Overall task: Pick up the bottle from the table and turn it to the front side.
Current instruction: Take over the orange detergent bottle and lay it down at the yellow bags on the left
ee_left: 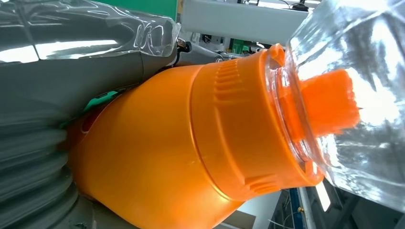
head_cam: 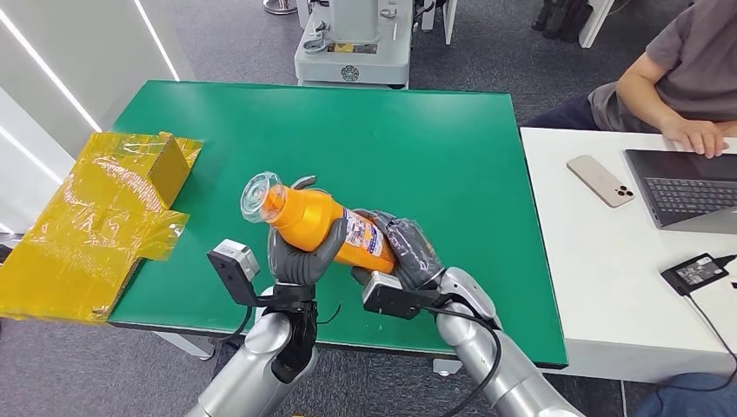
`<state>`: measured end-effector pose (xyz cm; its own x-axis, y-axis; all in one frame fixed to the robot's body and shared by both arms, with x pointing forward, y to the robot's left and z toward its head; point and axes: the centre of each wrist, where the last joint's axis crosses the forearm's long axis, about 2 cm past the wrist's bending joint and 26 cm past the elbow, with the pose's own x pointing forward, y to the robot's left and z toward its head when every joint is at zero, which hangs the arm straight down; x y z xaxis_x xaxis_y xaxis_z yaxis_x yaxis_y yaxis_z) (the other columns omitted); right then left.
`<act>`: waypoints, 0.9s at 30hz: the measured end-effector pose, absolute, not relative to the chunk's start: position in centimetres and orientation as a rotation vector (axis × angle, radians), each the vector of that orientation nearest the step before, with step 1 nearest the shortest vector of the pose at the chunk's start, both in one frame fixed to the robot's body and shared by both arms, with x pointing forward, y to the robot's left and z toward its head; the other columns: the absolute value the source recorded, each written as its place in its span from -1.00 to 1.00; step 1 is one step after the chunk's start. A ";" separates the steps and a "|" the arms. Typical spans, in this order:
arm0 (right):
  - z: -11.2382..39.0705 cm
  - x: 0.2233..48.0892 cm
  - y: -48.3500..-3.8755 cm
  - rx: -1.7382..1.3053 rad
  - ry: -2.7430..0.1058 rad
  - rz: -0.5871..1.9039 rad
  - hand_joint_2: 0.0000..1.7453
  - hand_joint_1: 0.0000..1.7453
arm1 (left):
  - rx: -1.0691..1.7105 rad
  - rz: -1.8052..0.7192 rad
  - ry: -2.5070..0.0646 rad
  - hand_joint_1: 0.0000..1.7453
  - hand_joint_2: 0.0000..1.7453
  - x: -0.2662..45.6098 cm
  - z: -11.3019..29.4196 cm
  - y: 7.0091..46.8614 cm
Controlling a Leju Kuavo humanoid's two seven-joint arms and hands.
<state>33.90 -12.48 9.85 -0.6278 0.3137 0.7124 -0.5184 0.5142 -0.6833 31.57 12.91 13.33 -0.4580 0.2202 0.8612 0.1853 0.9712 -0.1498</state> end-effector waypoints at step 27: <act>13.3 28.9 -12.3 0.440 -2.161 0.530 1.00 -1.00 | -0.259 0.059 -2.078 1.00 1.00 31.6 13.7 13.3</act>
